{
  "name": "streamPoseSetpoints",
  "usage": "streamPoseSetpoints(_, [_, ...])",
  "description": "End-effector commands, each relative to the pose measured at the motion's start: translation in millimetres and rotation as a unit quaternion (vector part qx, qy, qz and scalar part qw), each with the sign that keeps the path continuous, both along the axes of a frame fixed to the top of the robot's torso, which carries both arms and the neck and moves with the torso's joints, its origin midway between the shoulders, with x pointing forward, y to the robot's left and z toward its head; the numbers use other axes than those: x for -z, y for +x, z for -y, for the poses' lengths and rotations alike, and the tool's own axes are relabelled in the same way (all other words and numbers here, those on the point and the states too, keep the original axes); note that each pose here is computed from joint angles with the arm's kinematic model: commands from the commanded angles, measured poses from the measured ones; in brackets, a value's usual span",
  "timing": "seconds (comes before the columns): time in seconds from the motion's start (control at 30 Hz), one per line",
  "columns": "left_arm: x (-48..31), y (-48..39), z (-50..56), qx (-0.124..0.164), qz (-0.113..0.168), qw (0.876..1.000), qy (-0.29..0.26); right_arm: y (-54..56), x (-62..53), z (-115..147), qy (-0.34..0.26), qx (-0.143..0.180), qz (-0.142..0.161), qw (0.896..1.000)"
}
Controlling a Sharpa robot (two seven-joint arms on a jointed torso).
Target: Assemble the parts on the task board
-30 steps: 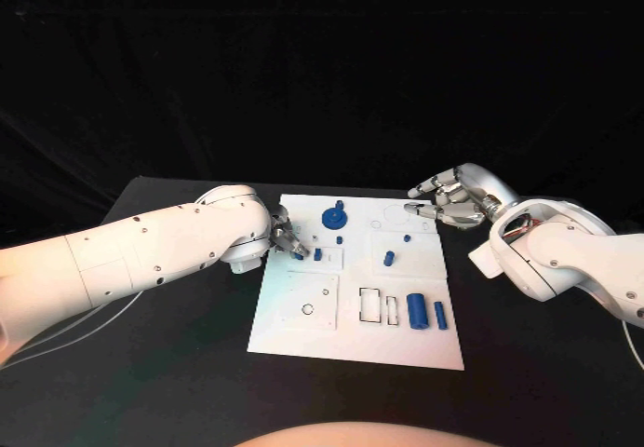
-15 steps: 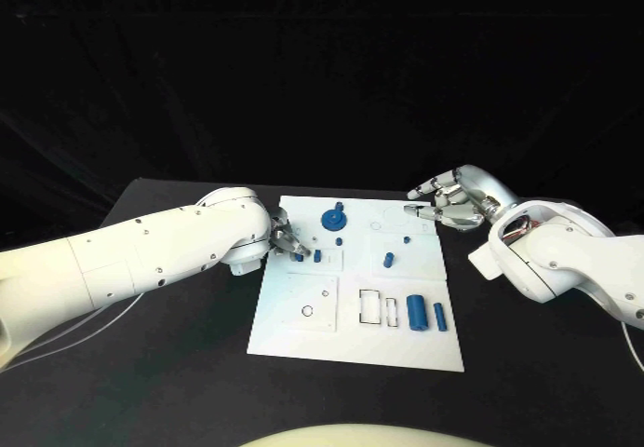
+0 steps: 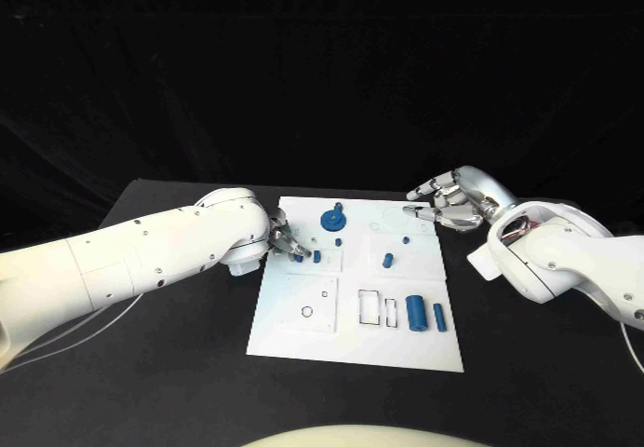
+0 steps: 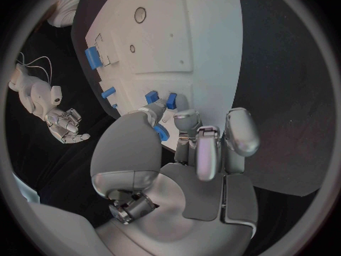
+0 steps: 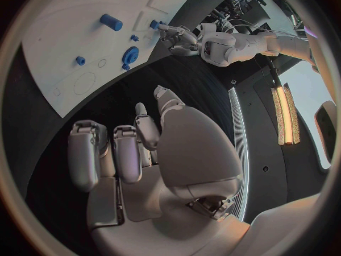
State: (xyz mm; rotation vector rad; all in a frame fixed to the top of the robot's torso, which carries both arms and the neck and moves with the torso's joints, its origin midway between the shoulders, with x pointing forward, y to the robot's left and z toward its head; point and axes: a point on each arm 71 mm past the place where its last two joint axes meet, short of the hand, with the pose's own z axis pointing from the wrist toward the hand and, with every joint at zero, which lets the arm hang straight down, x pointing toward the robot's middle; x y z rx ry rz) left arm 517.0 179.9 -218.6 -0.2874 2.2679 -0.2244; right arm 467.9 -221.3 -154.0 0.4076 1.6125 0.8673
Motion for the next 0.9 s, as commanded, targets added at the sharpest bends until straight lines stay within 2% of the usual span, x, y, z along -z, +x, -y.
streamPoseSetpoints(0.03, [1.4, -1.1, -1.3, -0.009, -0.008, 1.0, 0.01, -0.5, 0.8, -0.9, -0.003, -0.006, -0.001, 1.0])
streamPoseSetpoints(0.3, [-1.1, -1.3, -3.4, -0.013, 0.001, 1.0, 0.002, -0.6, 1.2, -0.8, -0.003, -0.006, -0.002, 1.0])
streamPoseSetpoints(0.7, [-16.8, -0.8, -3.7, -0.029, 0.031, 0.998, -0.039, -0.6, 2.2, -1.4, -0.003, -0.006, -0.002, 1.0])
streamPoseSetpoints(0.9, [-27.6, 0.4, -9.3, -0.043, 0.049, 0.996, -0.06, -0.6, 2.4, -1.2, -0.003, -0.006, -0.003, 1.0])
